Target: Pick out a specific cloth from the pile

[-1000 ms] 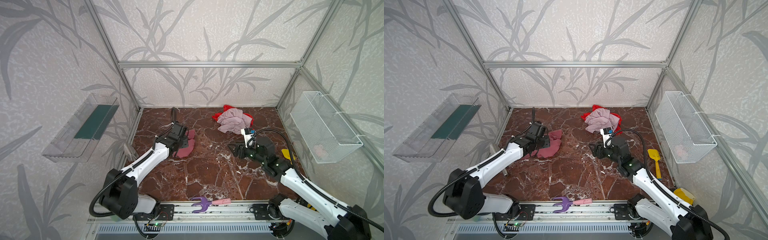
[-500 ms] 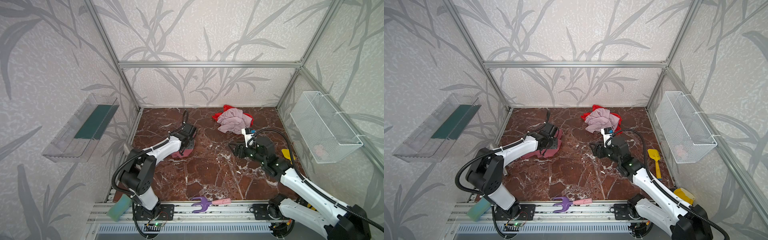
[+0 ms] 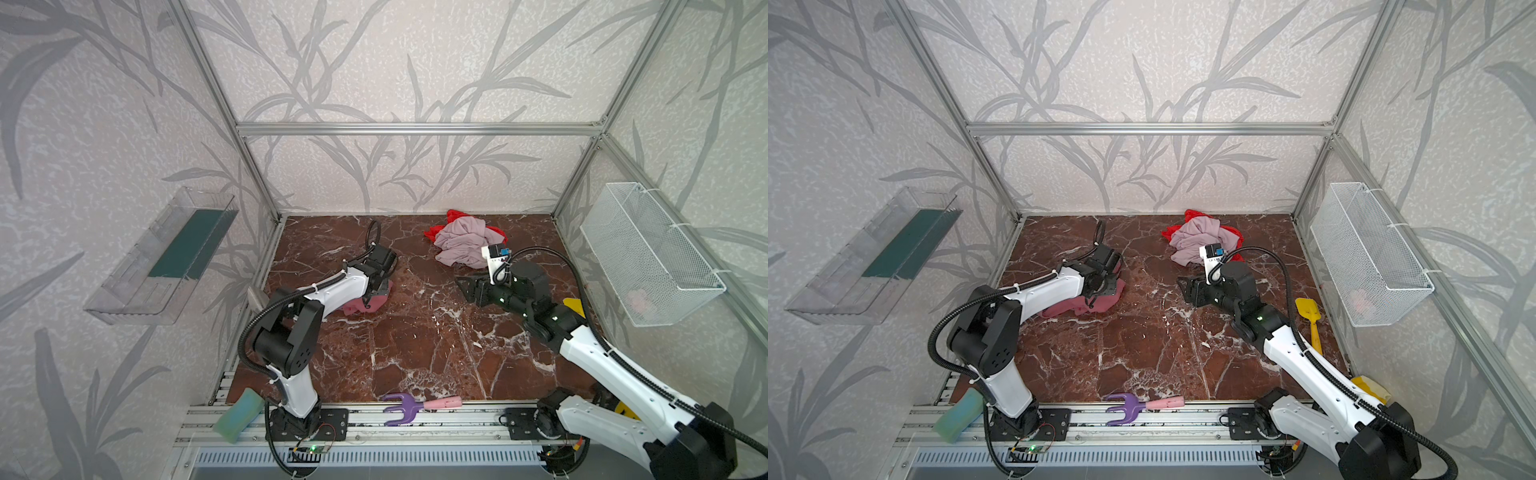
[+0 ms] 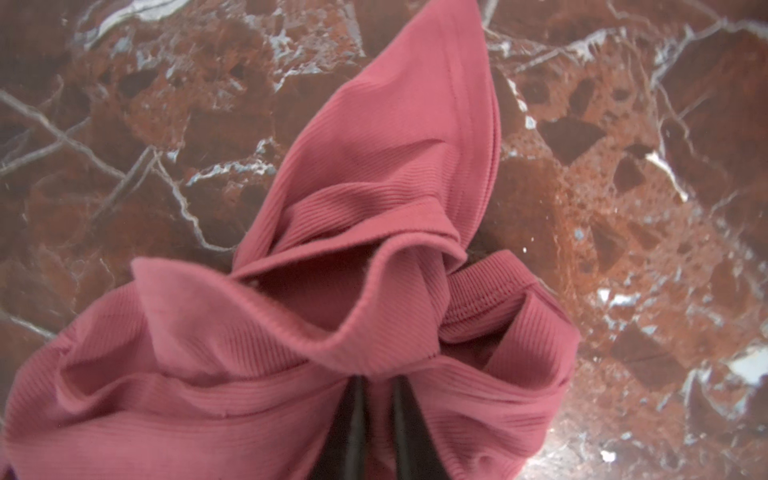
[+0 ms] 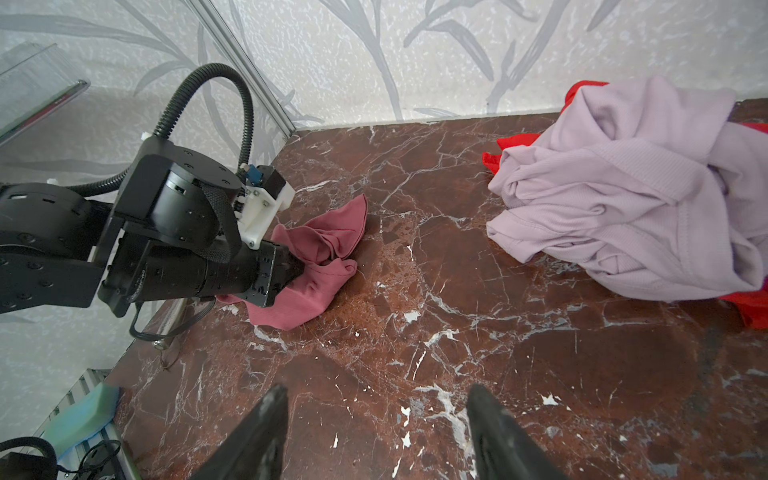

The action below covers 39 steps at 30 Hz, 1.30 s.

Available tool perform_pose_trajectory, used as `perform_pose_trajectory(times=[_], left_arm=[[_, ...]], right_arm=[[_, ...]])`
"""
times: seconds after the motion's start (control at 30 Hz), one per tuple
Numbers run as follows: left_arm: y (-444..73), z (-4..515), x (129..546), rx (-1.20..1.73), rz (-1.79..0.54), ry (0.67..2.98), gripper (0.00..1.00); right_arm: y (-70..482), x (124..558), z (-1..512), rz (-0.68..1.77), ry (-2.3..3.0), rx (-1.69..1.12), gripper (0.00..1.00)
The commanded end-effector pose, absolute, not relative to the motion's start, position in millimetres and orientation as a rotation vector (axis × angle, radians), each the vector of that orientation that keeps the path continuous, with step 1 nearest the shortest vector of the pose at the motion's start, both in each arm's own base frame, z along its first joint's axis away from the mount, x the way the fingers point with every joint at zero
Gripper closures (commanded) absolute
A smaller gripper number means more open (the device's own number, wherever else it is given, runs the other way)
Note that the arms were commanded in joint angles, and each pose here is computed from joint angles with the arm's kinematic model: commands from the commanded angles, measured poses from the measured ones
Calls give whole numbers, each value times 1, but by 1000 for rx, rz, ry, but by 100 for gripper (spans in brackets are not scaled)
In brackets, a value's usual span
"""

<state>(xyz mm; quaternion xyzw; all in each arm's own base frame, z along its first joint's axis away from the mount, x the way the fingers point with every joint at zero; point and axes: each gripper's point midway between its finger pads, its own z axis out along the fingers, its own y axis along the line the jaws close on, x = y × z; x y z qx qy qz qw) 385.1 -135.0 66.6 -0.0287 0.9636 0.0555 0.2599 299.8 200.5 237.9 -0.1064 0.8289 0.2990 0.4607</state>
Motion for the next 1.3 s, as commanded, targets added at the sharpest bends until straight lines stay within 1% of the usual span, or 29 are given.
perform_pose_trajectory(times=[0.0,0.23,0.4,0.63,0.77,0.8,0.87,0.97,1.0,1.03,1.07,1.17,1.27], left_arm=[[-128,72,391,-125,175,2595,92],[-108,70,403,-240,132,2599,97],[-78,68,423,-369,61,2583,97],[-36,81,466,-447,80,2521,98],[-23,92,484,-472,79,2496,97],[-23,97,486,-466,73,2486,96],[-27,108,487,-448,43,2471,83],[-34,126,478,-433,-20,2453,51],[-36,134,473,-426,-38,2441,30],[-37,142,466,-422,-45,2429,21],[-36,149,459,-419,-46,2415,18],[-31,173,437,-394,-44,2343,16],[-13,192,414,-385,50,2254,15]], right_arm=[[202,303,250,734,2025,-284,32],[208,312,253,740,2027,-300,32],[211,321,249,733,2043,-307,32],[208,336,243,705,2054,-283,32],[206,343,240,703,2063,-268,32],[206,344,239,705,2066,-267,32],[204,346,239,705,2067,-261,32],[194,350,240,693,2064,-239,32],[190,351,242,688,2061,-230,32],[183,353,242,677,2061,-215,32],[177,354,243,665,2060,-202,31],[149,356,240,575,2062,-151,29],[111,357,226,405,2056,-88,28]])
